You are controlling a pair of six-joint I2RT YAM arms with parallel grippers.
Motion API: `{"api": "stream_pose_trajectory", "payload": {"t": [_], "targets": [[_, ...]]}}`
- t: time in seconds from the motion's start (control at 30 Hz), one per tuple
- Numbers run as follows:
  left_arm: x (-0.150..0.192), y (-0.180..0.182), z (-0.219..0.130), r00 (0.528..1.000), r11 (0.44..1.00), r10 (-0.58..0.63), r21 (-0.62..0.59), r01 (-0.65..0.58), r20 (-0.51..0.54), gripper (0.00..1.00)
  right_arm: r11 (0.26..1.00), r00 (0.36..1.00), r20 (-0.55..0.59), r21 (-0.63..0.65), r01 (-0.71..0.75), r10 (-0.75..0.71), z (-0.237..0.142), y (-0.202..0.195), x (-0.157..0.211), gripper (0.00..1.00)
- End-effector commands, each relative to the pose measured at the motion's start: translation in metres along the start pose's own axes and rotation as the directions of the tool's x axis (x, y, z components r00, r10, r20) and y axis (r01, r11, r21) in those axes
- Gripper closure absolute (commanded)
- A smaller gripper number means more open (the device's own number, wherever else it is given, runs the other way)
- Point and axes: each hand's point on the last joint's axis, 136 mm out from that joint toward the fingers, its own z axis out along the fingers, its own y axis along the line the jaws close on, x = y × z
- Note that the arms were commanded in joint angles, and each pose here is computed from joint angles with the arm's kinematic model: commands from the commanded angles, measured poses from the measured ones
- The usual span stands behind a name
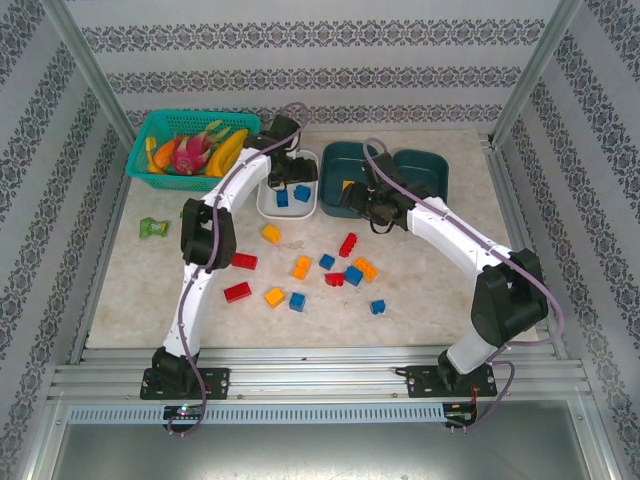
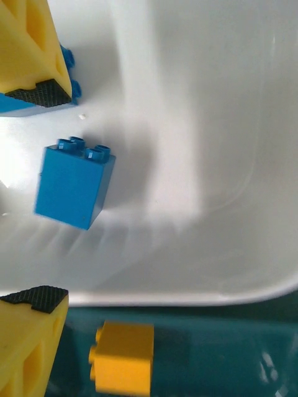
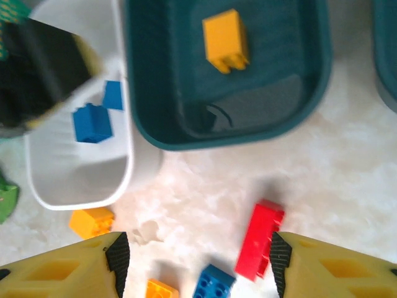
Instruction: Sort the legos into containers by color
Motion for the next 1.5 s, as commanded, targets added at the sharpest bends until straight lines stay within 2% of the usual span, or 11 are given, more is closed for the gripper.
{"api": "stream_pose_trajectory", "payload": {"t": [0.0, 0.1, 0.23, 0.33, 0.53, 0.73, 0.87, 1.13, 1.23, 1.47], "targets": [[-0.040, -0.026, -0.105, 0.979, 0.996, -0.026, 0.089, 0.008, 0.200, 0.12, 0.989, 0.996, -0.088, 0.145, -0.022, 0.035, 0.015, -0.026, 0.029, 0.38], [-0.029, -0.035, -0.148, 0.962, 0.987, -0.048, 0.159, 0.005, 0.270, 0.06, 0.981, 0.991, -0.121, 0.193, -0.025, 0.049, 0.031, -0.031, 0.041, 0.39], [0.014, -0.036, -0.187, 0.953, 0.967, -0.069, 0.254, -0.009, 0.295, 0.01, 0.973, 0.987, -0.147, 0.228, -0.032, 0.067, 0.054, -0.038, 0.048, 0.39], [0.060, -0.029, -0.200, 0.960, 0.951, -0.091, 0.310, 0.004, 0.266, 0.00, 0.967, 0.982, -0.175, 0.252, -0.029, 0.075, 0.067, -0.042, 0.054, 0.40], [0.140, 0.005, -0.220, 0.956, 0.945, -0.160, 0.317, 0.077, 0.246, 0.00, 0.953, 0.969, -0.221, 0.299, -0.042, 0.112, 0.086, -0.055, 0.072, 0.43], [0.189, 0.030, -0.220, 0.948, 0.936, -0.228, 0.317, 0.151, 0.221, 0.00, 0.953, 0.968, -0.230, 0.300, -0.027, 0.100, 0.100, -0.055, 0.078, 0.47], [0.205, 0.038, -0.221, 0.942, 0.932, -0.252, 0.318, 0.176, 0.219, 0.00, 0.949, 0.967, -0.230, 0.313, -0.028, 0.104, 0.105, -0.059, 0.081, 0.52], [0.218, 0.038, -0.225, 0.946, 0.926, -0.247, 0.339, 0.167, 0.208, 0.00, 0.946, 0.979, -0.185, 0.324, -0.022, 0.087, 0.096, -0.059, 0.073, 0.78], [0.212, 0.033, -0.232, 0.941, 0.919, -0.256, 0.358, 0.166, 0.220, 0.00, 0.949, 0.988, -0.144, 0.315, -0.006, 0.054, 0.078, -0.052, 0.063, 0.85], [0.178, 0.005, -0.245, 0.946, 0.913, -0.221, 0.392, 0.115, 0.236, 0.00, 0.963, 0.999, -0.027, 0.268, 0.029, -0.022, 0.009, -0.045, 0.016, 0.88]]}}
